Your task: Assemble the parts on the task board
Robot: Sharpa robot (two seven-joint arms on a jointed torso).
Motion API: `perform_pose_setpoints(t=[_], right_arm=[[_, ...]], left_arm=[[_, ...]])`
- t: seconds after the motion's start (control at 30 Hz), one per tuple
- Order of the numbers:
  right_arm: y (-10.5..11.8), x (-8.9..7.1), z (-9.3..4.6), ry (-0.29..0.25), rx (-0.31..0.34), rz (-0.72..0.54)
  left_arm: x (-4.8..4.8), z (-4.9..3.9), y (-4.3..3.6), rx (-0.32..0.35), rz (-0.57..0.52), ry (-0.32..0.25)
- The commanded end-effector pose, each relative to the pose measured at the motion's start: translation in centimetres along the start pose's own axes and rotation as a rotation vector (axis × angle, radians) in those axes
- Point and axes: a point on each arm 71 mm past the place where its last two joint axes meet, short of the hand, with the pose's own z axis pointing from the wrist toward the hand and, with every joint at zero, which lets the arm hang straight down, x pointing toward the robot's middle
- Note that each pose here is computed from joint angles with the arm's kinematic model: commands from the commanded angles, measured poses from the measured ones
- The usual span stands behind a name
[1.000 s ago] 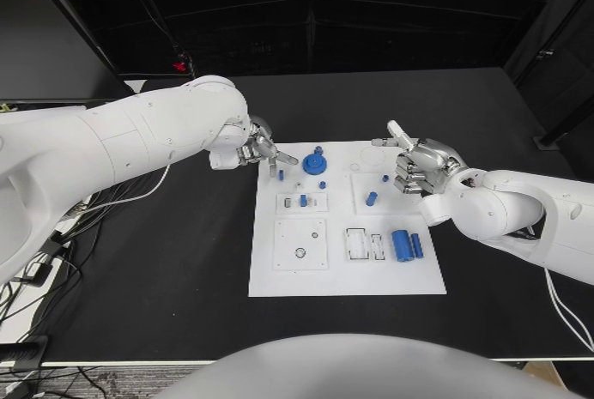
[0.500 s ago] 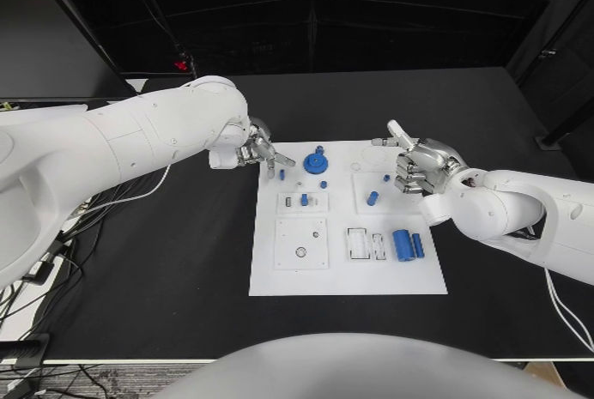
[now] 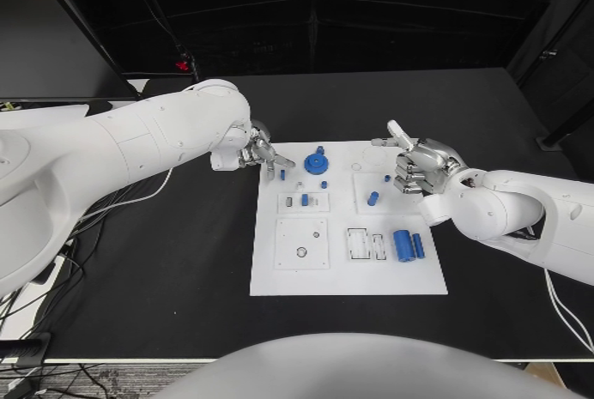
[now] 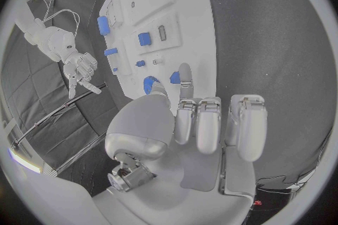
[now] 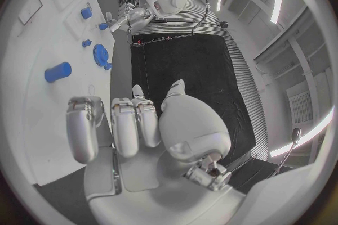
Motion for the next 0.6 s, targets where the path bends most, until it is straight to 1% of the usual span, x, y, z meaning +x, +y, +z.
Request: perform_pose_setpoints(t=[0.03, 0.23, 0.4, 0.6], right_arm=[[0.12, 0.20, 0.06, 0.011, -0.006, 0.002], [0.11, 0.31, 0.12, 0.013, -0.006, 0.002], [0.11, 0.36, 0.15, 0.013, -0.006, 0.002], [0.11, 0.41, 0.19, 0.014, -0.005, 0.002]], left_arm=[[-0.03, 0.04, -0.02, -0.010, 0.019, -0.003], [-0.17, 0.15, -0.02, -0.009, 0.025, -0.016], [-0.20, 0.29, -0.04, -0.012, 0.025, -0.017], [-0.09, 0.51, -0.33, 0.008, 0.023, -0.022]])
